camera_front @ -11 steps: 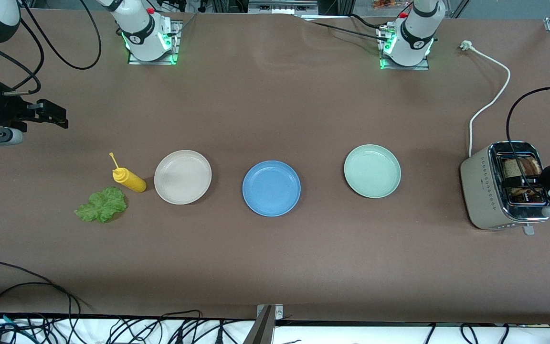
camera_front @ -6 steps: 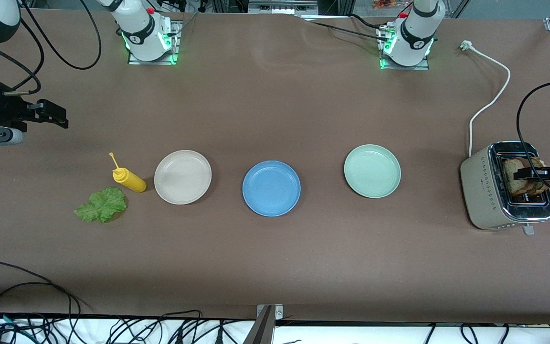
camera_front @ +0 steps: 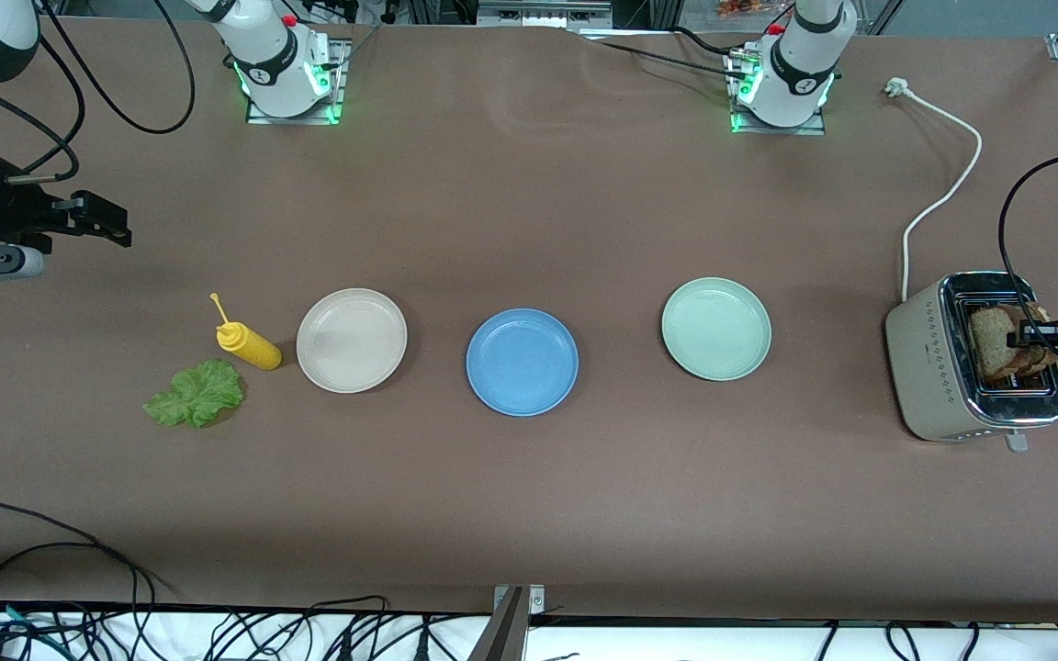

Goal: Make sandwich in blue plate with both arms
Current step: 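Grasp a bread slice in the toaster with the left gripper and lift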

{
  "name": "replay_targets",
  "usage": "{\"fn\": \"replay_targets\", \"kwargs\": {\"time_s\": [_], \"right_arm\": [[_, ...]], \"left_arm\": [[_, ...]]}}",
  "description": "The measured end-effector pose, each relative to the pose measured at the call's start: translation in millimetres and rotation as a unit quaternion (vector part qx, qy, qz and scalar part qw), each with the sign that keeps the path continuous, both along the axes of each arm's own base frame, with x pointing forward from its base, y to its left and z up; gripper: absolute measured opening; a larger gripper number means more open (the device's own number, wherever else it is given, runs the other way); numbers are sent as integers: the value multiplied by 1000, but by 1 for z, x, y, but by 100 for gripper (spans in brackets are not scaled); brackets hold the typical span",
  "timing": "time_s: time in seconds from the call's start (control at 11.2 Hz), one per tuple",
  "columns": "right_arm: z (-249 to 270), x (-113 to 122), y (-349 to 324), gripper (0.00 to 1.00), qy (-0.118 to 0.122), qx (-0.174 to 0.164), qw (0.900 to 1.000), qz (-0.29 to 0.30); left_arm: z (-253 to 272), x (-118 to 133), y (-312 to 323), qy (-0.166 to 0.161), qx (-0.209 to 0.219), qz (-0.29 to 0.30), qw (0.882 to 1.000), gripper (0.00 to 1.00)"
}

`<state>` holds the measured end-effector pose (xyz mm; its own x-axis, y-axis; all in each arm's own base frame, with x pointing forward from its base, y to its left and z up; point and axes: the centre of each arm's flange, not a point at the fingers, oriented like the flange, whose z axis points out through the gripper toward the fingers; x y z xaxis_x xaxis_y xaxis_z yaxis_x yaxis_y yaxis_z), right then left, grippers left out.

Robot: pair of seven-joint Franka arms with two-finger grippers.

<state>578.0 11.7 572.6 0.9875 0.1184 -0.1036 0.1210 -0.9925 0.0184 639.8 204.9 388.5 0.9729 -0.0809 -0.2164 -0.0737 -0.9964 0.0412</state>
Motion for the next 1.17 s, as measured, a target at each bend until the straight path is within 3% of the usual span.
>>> {"fn": "replay_targets", "kwargs": {"time_s": [0.9, 1.17], "right_arm": [[0, 0, 0, 100, 0, 0, 1000, 0], [0, 0, 0, 100, 0, 0, 1000, 0]], "left_arm": [[22, 9, -4, -20, 5, -7, 1000, 8], [62, 12, -5, -52, 12, -10, 999, 8]]}}
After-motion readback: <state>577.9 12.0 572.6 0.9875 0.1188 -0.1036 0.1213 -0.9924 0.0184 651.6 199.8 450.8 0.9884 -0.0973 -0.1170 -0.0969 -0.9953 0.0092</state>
